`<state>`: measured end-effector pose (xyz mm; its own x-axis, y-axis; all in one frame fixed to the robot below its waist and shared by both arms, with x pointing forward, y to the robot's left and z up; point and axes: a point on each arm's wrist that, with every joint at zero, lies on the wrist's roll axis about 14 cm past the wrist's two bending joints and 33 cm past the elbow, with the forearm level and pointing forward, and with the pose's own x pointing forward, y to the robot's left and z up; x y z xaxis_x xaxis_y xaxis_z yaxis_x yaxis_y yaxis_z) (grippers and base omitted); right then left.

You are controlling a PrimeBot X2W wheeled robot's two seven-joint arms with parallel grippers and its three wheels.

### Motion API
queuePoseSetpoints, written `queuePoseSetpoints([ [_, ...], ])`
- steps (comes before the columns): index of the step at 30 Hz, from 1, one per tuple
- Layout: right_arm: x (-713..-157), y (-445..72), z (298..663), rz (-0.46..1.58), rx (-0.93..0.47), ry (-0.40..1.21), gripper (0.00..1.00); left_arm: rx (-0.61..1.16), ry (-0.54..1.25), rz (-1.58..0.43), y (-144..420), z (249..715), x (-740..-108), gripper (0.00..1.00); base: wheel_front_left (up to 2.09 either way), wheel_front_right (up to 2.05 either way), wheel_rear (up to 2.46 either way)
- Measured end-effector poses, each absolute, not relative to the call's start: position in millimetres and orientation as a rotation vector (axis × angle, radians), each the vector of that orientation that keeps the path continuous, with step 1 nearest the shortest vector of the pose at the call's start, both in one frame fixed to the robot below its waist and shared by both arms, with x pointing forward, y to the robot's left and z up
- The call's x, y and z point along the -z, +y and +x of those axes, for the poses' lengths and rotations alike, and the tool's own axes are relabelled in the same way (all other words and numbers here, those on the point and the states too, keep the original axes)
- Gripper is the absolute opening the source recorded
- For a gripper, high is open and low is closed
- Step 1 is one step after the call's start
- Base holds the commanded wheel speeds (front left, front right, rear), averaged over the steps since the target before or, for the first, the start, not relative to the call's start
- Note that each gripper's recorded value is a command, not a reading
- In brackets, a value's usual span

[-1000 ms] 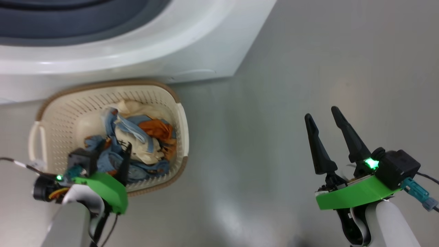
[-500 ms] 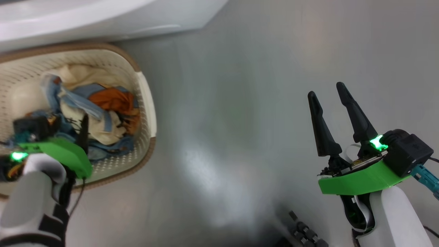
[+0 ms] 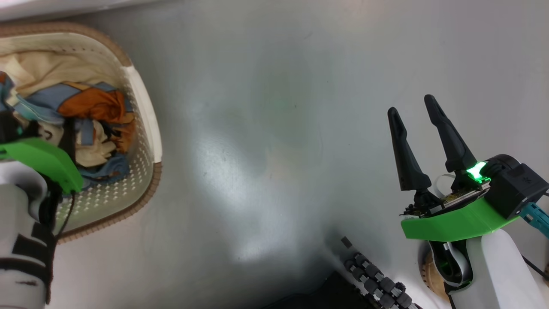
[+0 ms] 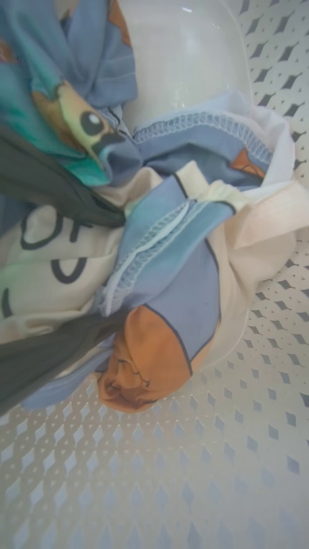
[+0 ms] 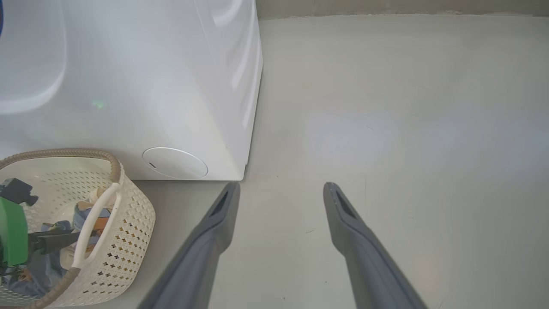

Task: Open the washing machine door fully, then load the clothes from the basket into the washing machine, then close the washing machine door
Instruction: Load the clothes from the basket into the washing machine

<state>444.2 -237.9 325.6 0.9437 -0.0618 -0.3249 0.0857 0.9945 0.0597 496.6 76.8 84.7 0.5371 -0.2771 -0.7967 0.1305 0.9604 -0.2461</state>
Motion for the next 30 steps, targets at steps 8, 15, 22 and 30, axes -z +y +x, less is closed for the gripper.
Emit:
queuePoseSetpoints([
  [8,-322,-240,443,0.063,0.075,0.341,1.00,0.254,0.988,-0.129,72,506,-78,0.06,0.00,0.00,0.00],
  [15,-323,-240,446,0.064,0.072,0.330,1.00,0.245,0.945,-0.088,74,510,-86,0.00,0.00,0.00,0.00],
  [22,-340,-235,454,0.083,0.059,0.277,1.00,0.222,0.852,-0.138,71,509,-118,0.00,0.00,0.00,0.00],
  [30,-370,-233,457,0.097,0.048,0.205,1.00,0.179,0.659,-0.205,76,508,-187,0.00,0.00,0.00,0.00],
])
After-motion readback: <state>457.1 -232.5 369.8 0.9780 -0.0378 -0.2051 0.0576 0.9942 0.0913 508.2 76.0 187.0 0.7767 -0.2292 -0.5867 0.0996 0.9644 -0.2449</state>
